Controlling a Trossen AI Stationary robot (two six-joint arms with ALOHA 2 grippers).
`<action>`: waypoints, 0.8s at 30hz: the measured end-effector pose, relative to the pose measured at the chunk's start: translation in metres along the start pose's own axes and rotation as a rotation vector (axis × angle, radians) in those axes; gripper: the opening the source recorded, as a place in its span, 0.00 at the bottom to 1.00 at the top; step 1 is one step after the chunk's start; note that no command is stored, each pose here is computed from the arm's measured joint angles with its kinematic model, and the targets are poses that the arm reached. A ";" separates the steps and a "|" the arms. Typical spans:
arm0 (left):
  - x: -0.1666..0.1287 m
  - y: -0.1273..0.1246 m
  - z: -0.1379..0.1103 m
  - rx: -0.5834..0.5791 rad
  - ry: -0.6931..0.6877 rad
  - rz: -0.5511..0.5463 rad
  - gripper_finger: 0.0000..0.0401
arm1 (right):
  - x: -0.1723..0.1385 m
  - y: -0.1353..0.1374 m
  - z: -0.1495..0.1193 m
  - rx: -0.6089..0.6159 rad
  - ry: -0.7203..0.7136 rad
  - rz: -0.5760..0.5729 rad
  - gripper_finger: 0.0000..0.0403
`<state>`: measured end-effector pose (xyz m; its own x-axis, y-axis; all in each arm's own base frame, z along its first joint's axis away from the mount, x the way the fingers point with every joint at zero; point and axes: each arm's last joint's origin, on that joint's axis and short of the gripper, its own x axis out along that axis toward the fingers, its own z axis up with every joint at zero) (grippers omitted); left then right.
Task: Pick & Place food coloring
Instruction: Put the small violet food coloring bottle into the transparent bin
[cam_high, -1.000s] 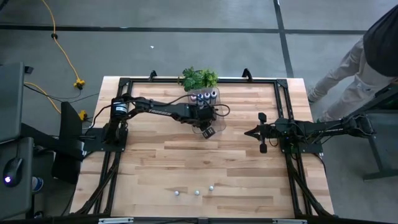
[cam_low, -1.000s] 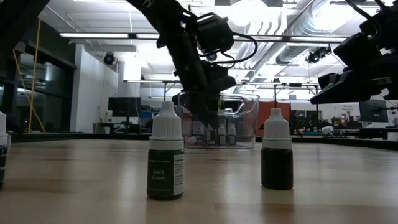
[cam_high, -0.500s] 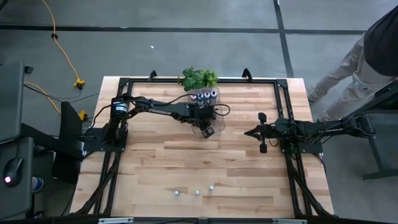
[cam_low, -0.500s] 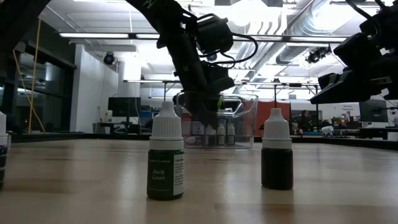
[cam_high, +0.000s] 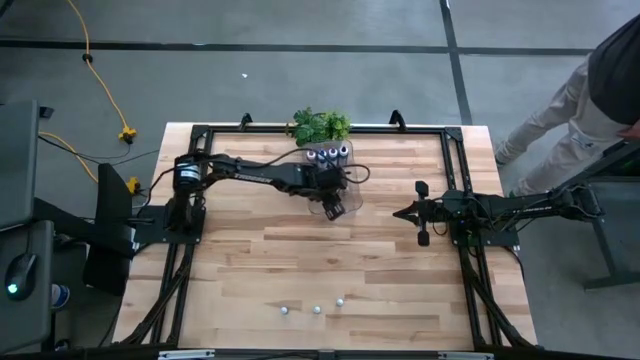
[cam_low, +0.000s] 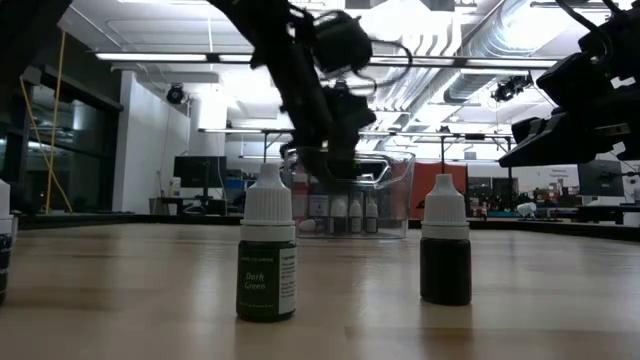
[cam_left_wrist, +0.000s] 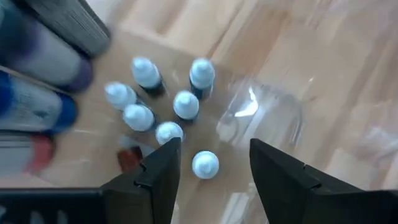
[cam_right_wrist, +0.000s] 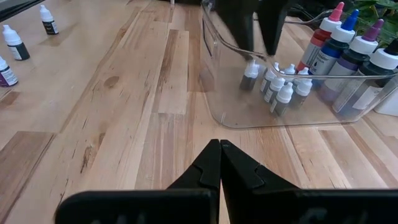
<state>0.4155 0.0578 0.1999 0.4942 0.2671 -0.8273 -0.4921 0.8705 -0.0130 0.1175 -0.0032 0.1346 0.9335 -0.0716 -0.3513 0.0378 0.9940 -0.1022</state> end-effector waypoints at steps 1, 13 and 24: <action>-0.005 0.001 0.002 0.004 -0.014 0.002 0.46 | 0.000 0.000 0.000 0.000 0.000 0.000 0.00; -0.092 0.000 0.022 0.098 -0.213 -0.097 0.46 | 0.000 0.000 0.000 0.000 0.000 -0.001 0.00; -0.152 -0.019 -0.007 0.285 -0.120 -0.212 0.46 | 0.000 0.000 0.000 0.000 -0.001 -0.001 0.00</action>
<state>0.3447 -0.0020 0.3214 0.6525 0.1000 -0.7512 -0.1589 0.9873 -0.0067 0.1175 -0.0032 0.1348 0.9339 -0.0721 -0.3501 0.0384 0.9940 -0.1023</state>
